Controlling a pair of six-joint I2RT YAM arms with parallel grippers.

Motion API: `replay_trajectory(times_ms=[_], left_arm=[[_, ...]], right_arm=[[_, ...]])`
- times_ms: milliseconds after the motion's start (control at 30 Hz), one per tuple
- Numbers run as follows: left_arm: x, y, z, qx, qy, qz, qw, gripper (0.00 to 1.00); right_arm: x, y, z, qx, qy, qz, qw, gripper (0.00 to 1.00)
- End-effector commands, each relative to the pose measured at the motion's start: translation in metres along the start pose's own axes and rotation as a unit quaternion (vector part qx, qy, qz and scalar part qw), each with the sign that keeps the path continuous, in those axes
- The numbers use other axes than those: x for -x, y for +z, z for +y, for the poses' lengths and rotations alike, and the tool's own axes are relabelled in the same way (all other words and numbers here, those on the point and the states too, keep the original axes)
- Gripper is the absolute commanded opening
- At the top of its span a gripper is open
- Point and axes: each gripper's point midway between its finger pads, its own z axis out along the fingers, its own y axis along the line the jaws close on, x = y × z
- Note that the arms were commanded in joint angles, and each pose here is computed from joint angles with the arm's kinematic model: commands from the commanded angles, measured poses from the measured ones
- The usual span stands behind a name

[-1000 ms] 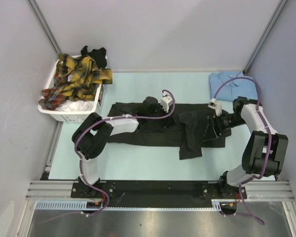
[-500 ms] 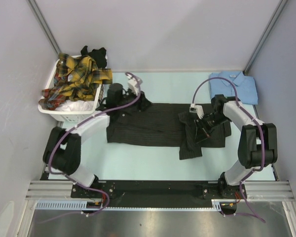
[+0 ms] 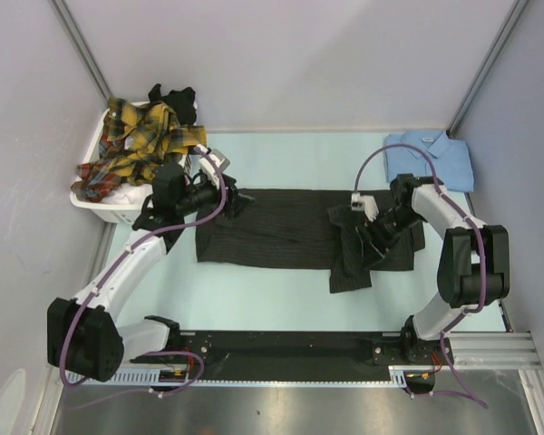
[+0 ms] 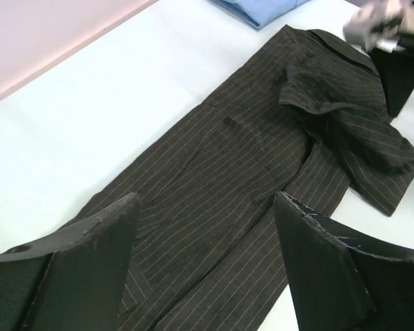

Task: Fold and stack the long sleeve shirts
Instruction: Fold the shirt

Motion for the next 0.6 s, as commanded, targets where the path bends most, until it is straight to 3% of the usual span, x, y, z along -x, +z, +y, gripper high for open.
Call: replay_trajectory(times_ms=[0, 67, 167, 200, 400, 567], left_arm=[[0.006, -0.008, -0.012, -0.025, 0.031, -0.008, 0.999, 0.83], [0.011, -0.011, -0.013, -0.022, 0.037, -0.012, 0.999, 0.83], [0.012, -0.018, -0.014, -0.017, 0.054, -0.006, 0.998, 0.83], [0.011, -0.021, -0.012, -0.009, 0.059, -0.003, 0.998, 0.82], [0.005, -0.038, -0.019, 0.001, 0.076, 0.004, 0.997, 0.81], [-0.007, -0.050, -0.023, 0.002, 0.103, 0.025, 0.994, 0.81]], right_arm=[[-0.034, 0.022, -0.007, -0.014, -0.033, 0.065, 0.997, 0.69], [-0.036, 0.032, -0.006, -0.002, -0.025, 0.070, 0.997, 0.65], [-0.030, 0.034, -0.007, 0.013, -0.013, 0.066, 0.998, 0.24], [-0.026, 0.028, -0.003, 0.017, -0.013, 0.062, 0.998, 0.03], [0.059, 0.007, 0.037, 0.014, -0.081, -0.019, 0.996, 0.00], [0.098, 0.047, 0.063, 0.045, -0.126, 0.009, 0.991, 0.00]])
